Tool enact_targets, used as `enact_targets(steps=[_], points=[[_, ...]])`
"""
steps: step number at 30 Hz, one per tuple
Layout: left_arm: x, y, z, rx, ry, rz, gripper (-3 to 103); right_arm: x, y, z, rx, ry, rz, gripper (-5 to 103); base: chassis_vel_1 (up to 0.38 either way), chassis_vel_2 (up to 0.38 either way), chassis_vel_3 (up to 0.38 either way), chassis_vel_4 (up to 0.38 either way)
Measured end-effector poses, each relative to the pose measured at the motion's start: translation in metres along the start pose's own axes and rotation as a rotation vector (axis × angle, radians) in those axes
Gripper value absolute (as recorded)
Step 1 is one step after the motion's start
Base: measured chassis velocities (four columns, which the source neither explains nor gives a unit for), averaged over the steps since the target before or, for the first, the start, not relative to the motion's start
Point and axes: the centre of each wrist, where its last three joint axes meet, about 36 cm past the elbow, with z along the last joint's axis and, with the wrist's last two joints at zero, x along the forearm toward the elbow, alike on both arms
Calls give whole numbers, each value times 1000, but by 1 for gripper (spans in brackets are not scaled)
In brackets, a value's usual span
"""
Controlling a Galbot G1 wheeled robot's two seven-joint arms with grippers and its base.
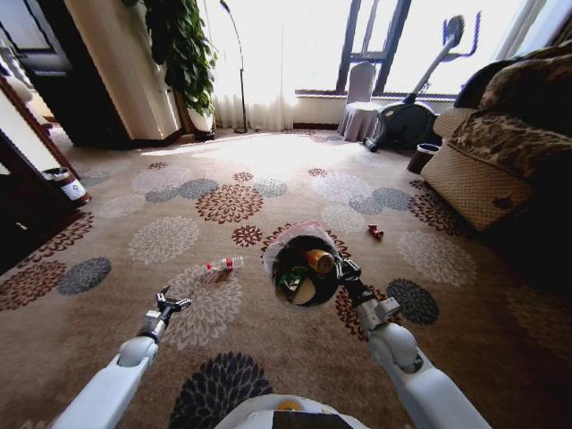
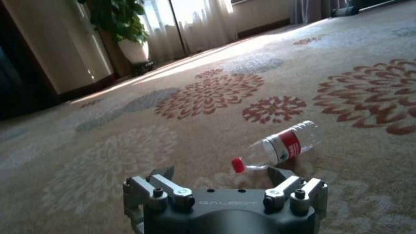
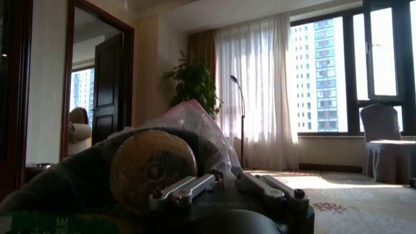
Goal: Pick up the trash from the ground and place it into the trash bin.
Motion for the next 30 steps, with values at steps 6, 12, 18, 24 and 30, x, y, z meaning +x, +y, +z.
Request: enact_targets(steps=[6,12,18,24,30], points=[[-2,1,0,-29,-19,46,98,1,4,2,-9,2,-1,0,-186,185,189,-197],[-7,9,1,-71,-26,116,97,1,6,5,-11,7,-2,0,-253,281,266,-269],[-31,27,-6,-134,-32,238,96,5,6,7,-3,11,1,0,-288,296,279,-312],[-50,43,1,-117,40,468,94,20,0,3,33,5,40,0,-197,178,168,-187],[-59,48,15,-147,132,668,92,30,-7,2,54,0,72,0,0,-9,11,19]])
